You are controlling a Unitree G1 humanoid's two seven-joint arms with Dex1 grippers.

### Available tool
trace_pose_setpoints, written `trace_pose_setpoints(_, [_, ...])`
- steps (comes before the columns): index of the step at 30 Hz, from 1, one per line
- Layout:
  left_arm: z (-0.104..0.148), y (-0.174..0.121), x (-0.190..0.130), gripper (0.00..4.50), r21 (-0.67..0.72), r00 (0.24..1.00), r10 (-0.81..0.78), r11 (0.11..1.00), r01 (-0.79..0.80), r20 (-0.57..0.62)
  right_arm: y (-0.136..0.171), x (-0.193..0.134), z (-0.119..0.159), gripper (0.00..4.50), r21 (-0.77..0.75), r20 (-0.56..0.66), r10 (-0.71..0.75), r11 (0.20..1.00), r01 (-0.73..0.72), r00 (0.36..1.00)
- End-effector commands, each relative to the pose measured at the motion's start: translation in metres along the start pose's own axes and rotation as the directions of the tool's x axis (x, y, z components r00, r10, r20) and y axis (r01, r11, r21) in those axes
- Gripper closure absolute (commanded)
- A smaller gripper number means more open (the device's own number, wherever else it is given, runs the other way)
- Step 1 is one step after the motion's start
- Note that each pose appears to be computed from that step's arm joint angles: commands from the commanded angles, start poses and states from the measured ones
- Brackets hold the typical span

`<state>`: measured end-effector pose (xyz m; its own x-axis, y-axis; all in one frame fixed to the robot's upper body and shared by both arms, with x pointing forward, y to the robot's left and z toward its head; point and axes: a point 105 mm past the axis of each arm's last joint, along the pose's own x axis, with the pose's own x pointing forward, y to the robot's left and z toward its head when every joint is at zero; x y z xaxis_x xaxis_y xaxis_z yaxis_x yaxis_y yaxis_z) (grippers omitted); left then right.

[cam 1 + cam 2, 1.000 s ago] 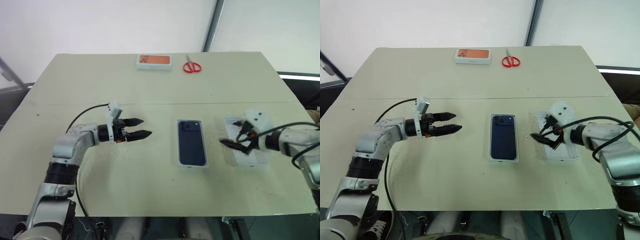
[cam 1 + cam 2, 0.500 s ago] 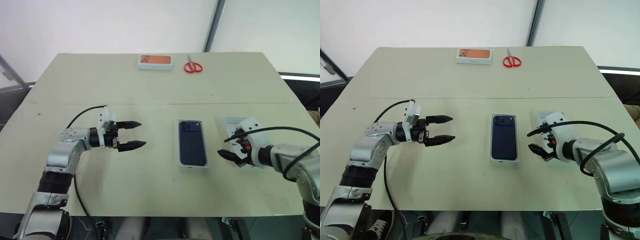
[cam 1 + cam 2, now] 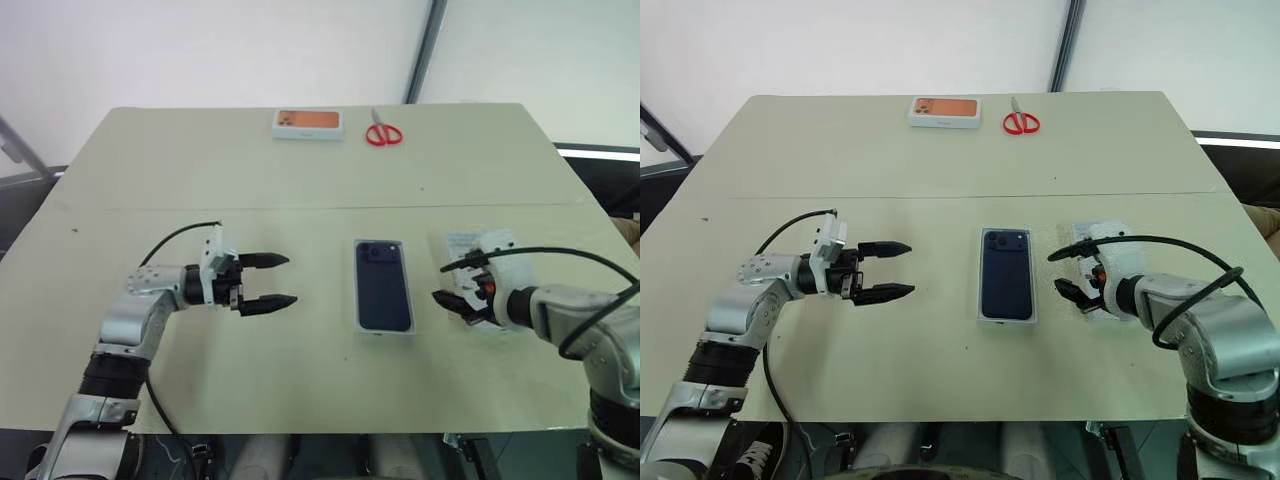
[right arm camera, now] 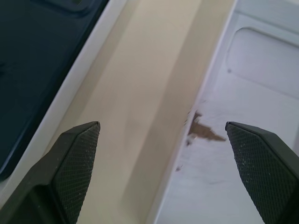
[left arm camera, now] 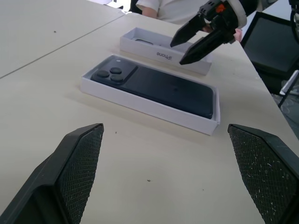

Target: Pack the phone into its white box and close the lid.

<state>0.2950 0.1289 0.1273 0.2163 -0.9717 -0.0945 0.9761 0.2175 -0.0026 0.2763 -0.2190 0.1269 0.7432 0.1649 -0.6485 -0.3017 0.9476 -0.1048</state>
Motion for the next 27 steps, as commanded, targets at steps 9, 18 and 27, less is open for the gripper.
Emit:
trace_pose_setpoints(9, [0.010,-0.008,0.004,0.00,0.029,0.999,-0.001,1.000,0.000,0.036,0.006,0.004,-0.013,2.43,0.002,-0.041,-0.013,1.000,0.013,0.999])
trace_pose_setpoints(18, [0.013,-0.006,0.005,0.00,0.025,0.999,0.009,1.000,-0.010,0.045,-0.001,0.008,-0.019,4.47,0.005,-0.071,-0.079,0.997,0.080,0.994])
trace_pose_setpoints(27, [0.017,0.001,0.002,0.00,0.016,0.997,0.049,0.999,-0.050,0.066,0.013,0.000,0.075,4.47,0.226,0.319,0.000,0.971,-0.076,0.948])
